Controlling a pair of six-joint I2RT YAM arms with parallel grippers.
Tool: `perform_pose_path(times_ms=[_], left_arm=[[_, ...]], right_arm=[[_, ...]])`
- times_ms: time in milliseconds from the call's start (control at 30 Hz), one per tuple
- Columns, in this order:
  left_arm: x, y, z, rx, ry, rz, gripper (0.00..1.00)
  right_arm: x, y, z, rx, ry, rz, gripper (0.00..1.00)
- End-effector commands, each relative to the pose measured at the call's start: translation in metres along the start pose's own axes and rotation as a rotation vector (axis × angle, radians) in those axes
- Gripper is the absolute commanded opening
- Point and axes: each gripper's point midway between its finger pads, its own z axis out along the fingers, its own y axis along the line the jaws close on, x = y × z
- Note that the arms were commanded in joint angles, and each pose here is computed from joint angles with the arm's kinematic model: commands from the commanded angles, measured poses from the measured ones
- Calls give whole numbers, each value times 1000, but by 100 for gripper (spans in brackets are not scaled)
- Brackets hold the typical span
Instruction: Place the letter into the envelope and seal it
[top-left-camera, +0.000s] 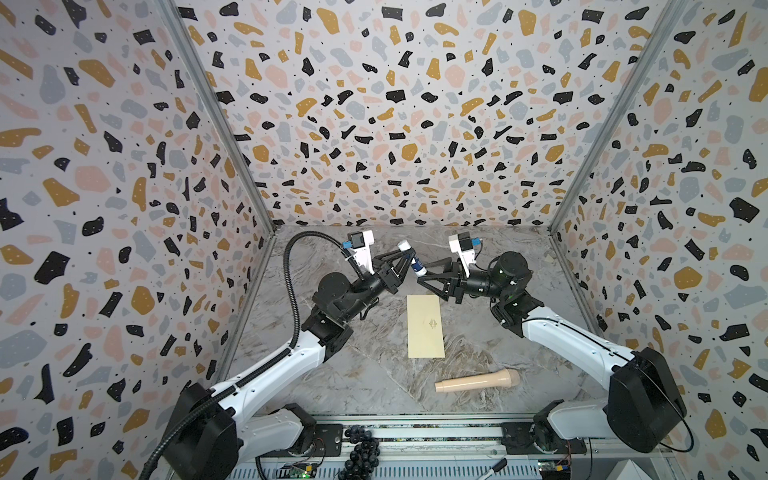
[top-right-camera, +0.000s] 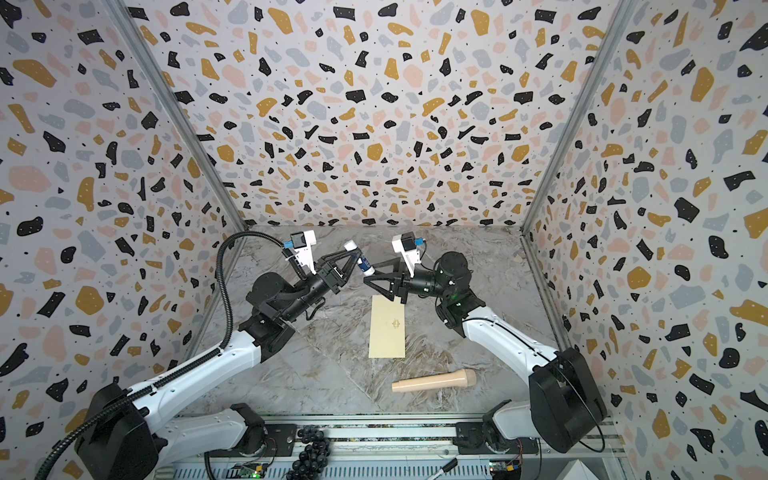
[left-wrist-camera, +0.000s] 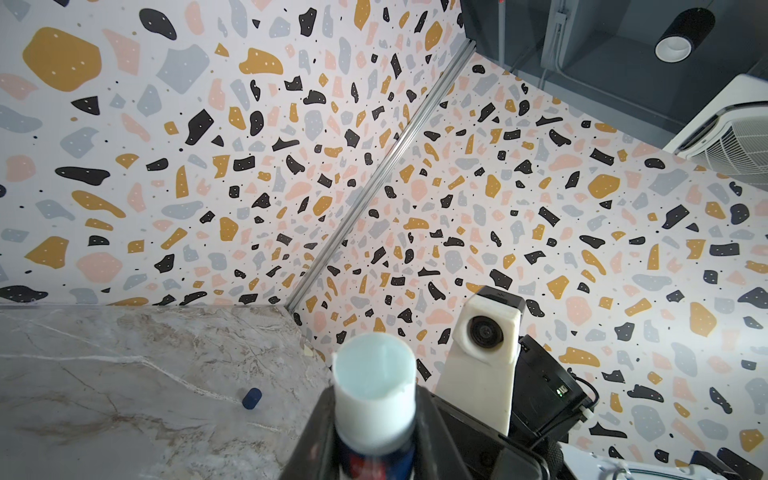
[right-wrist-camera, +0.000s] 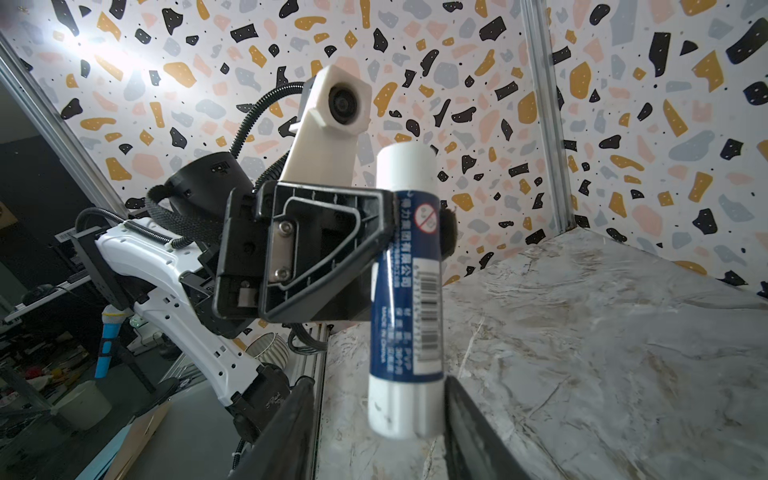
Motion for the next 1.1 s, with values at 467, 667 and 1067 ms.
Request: perform_pose_path(times_ms=[467,667,1067], left_arm=[[-14,-14,-1,68,-50,14,0],[-4,-2,1,22,-14,31,0],[15,19,6,-47,53,52,0]], right_arm=[[-22,-1,1,14,-67,-10,18],[-29,-18,-2,161,-82,-31,4],[-54,-29,6,760,-4,-447,0]])
